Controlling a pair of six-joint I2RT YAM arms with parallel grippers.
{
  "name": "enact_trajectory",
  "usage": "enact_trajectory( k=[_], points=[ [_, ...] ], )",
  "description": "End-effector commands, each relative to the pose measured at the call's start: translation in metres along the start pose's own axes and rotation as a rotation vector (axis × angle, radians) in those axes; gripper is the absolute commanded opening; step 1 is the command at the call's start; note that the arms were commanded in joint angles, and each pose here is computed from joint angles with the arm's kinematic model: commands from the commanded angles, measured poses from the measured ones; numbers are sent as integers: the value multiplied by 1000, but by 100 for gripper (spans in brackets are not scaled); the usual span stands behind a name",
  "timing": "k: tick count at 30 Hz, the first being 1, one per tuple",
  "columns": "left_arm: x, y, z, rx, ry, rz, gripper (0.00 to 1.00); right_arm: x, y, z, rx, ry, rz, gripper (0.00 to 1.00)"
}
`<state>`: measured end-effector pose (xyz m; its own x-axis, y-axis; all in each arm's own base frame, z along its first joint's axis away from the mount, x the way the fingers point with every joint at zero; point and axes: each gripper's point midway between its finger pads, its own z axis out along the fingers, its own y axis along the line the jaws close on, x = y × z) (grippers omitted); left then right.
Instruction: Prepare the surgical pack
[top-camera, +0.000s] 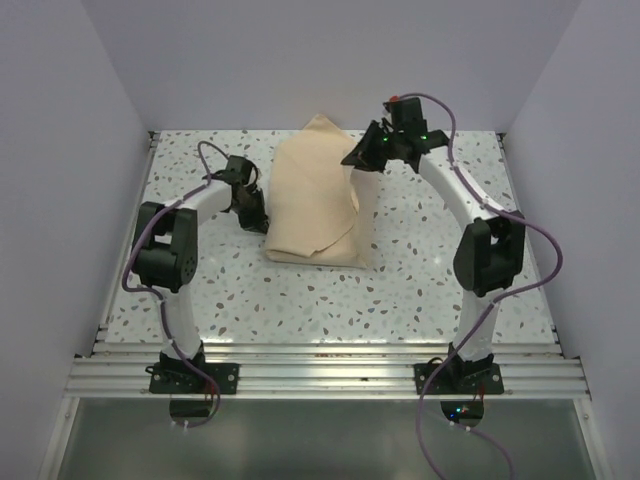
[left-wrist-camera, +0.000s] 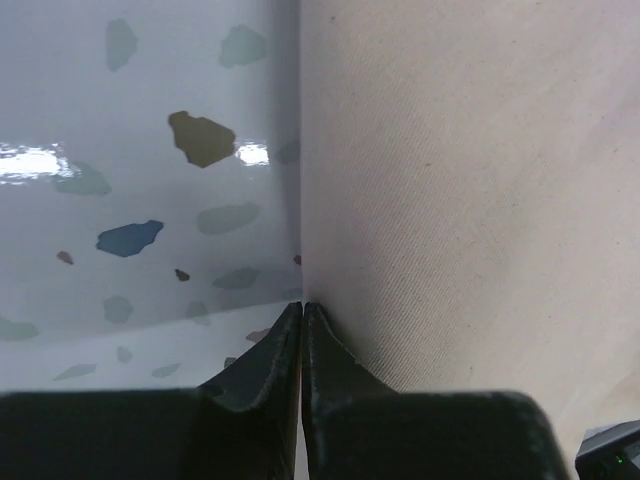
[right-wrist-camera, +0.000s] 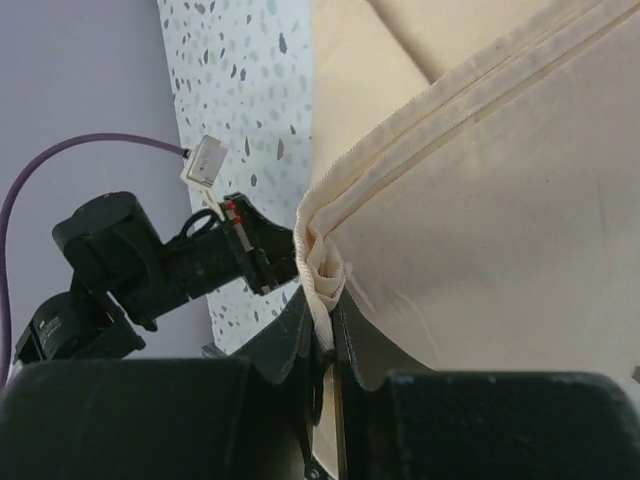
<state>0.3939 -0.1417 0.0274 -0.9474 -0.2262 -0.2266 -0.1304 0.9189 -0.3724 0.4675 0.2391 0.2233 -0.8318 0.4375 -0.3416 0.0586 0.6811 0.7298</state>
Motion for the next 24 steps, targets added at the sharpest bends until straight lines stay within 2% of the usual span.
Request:
enact_trajectory(
  k=[1, 6, 8, 12, 19, 22, 24],
  points=[
    [-3, -32, 2, 89, -42, 60, 6, 5, 59, 15, -86, -29, -63, 0],
    [4, -42, 3, 100, -34, 66, 6, 54, 83, 76, -92, 69, -90, 0],
    [4, -43, 3, 101, -34, 66, 6, 70, 79, 96, -75, 100, -98, 0],
    [4, -43, 0, 100, -42, 66, 6, 103, 77, 120, -63, 157, -121, 0],
    [6, -43, 2, 104, -30, 58, 5, 135, 66, 145, -39, 212, -143, 0],
    [6, -43, 1, 106, -35, 55, 9, 142, 61, 154, -29, 222, -146, 0],
    [8, -42, -2, 101, -36, 54, 15, 142, 62, 157, -31, 222, -147, 1]
  ],
)
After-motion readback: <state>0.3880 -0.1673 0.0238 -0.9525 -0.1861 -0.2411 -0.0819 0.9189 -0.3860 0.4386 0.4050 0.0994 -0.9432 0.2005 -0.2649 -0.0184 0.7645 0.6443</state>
